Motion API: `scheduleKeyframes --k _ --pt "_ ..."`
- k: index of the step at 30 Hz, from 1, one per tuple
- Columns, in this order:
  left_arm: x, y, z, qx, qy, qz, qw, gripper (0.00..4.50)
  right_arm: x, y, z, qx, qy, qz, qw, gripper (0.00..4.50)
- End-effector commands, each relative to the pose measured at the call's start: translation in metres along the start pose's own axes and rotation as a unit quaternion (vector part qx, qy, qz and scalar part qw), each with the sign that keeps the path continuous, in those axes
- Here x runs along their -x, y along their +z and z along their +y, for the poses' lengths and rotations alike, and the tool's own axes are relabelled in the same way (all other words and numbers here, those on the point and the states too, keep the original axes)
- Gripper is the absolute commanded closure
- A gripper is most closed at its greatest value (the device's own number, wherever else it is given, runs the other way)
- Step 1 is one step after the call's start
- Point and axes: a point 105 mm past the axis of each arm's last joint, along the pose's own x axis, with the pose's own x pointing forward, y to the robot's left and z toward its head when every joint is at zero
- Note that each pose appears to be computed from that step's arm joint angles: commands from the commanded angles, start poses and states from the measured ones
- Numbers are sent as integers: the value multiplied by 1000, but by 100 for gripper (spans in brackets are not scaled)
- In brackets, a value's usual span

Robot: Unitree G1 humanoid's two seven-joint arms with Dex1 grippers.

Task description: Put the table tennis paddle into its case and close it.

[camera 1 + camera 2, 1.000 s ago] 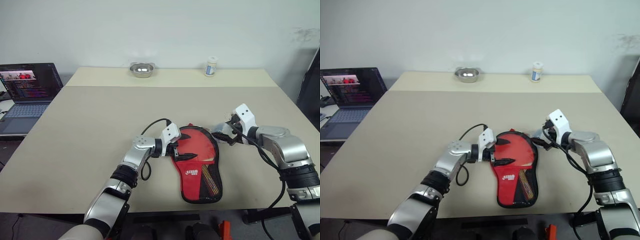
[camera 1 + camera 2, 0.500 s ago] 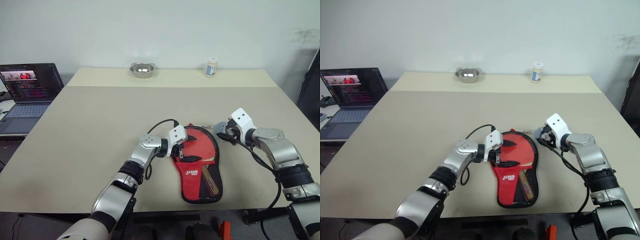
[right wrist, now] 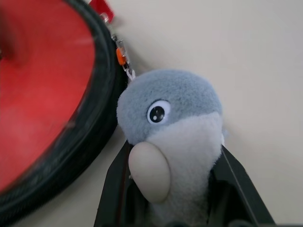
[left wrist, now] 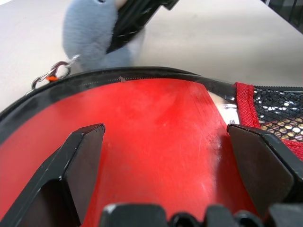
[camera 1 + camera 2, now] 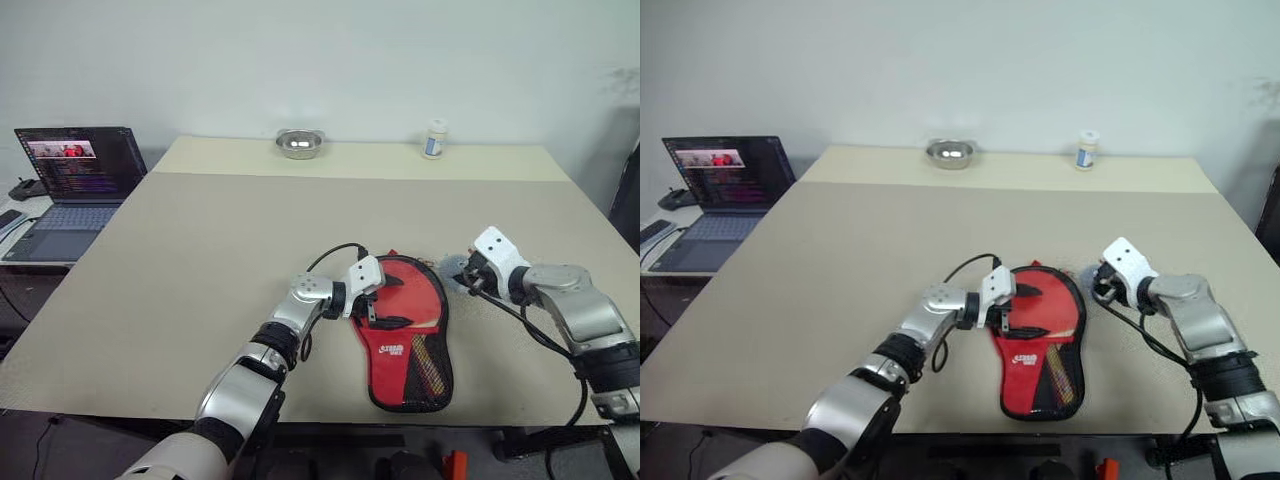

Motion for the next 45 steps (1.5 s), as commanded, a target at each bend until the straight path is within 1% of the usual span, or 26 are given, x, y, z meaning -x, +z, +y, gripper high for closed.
scheduleKeyframes --k 1,3,4,9,11,13,16,20,25,29,34,36,38,42,45 --pt "-2 -26 -17 52 -32 34 998 0 16 -32 21 42 53 65 996 367" --pt "-4 -28 -19 53 -39 39 997 0 28 -44 22 78 61 92 991 367" --pt "-4 -28 -19 55 -41 40 997 0 33 -47 17 88 55 100 990 367" --pt "-6 -34 -23 58 -50 57 995 0 46 -41 -18 99 9 107 989 372" --pt "-7 -37 -24 60 -47 63 995 0 53 -41 -23 108 18 118 987 377" --pt "-9 -38 -23 59 -41 69 995 0 61 -45 -19 115 43 132 984 381" --pt "-15 -38 -22 59 -32 75 995 0 78 -52 5 130 119 150 973 381" --pt "-24 -33 -22 62 -29 71 995 0 95 -50 60 150 225 150 951 381" --pt "-30 -33 -22 52 -25 86 995 0 106 -56 111 153 293 144 933 381" --pt "-34 -33 -22 46 -19 93 994 0 127 -63 139 153 347 159 912 382" --pt "-38 -32 -21 45 -14 94 994 0 147 -64 165 144 389 162 896 383" --pt "-39 -33 -22 43 -12 97 994 0 159 -64 180 136 422 162 882 383" --pt "-40 -33 -22 42 -10 99 994 0 167 -64 188 130 440 163 873 383" --pt "-41 -33 -21 40 -7 99 994 0 169 -64 188 126 438 161 875 383" --pt "-41 -31 -21 39 -6 97 994 0 159 -64 178 126 412 157 889 383"
